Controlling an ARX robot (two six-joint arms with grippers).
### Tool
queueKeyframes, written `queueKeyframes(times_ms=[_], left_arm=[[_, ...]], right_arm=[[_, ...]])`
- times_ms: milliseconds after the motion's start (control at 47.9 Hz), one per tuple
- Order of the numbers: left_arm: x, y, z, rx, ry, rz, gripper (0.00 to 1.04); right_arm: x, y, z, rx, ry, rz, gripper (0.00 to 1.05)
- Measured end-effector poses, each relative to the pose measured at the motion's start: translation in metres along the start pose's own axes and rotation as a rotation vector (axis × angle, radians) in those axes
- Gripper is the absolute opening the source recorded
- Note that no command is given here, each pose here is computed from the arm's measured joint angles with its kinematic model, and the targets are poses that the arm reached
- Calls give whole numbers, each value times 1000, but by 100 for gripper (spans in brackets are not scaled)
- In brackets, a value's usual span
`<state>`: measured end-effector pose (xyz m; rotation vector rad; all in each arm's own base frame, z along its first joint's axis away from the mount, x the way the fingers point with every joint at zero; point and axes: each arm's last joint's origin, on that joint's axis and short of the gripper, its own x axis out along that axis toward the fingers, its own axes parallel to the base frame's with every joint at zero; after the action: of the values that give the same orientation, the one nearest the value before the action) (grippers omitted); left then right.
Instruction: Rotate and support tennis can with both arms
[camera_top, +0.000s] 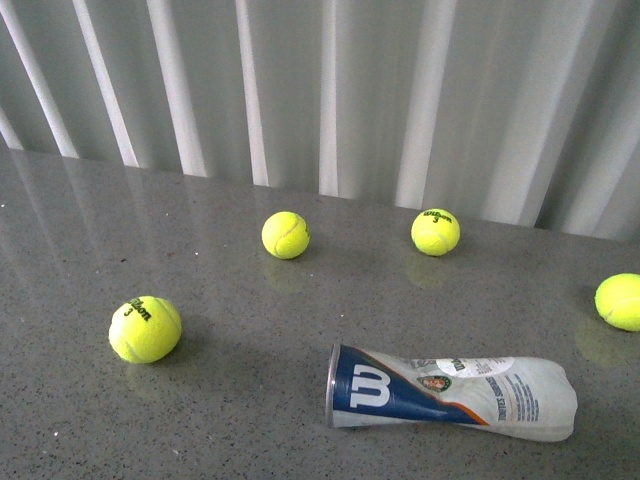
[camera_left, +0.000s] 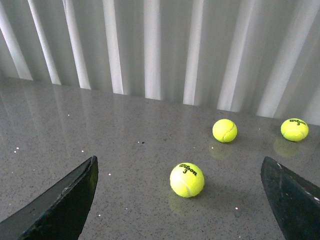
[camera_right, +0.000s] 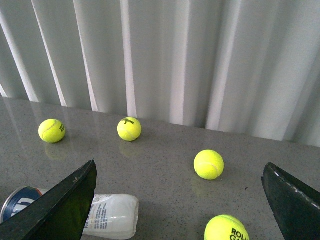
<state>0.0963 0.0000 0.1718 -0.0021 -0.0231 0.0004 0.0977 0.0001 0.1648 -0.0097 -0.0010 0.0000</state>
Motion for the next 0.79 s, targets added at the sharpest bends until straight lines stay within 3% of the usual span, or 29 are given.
queueKeyframes(times_ms=[793], left_arm=[[0, 0, 0, 0, 0, 0, 98]], right_arm=[[0, 0, 0, 0, 0, 0, 98]])
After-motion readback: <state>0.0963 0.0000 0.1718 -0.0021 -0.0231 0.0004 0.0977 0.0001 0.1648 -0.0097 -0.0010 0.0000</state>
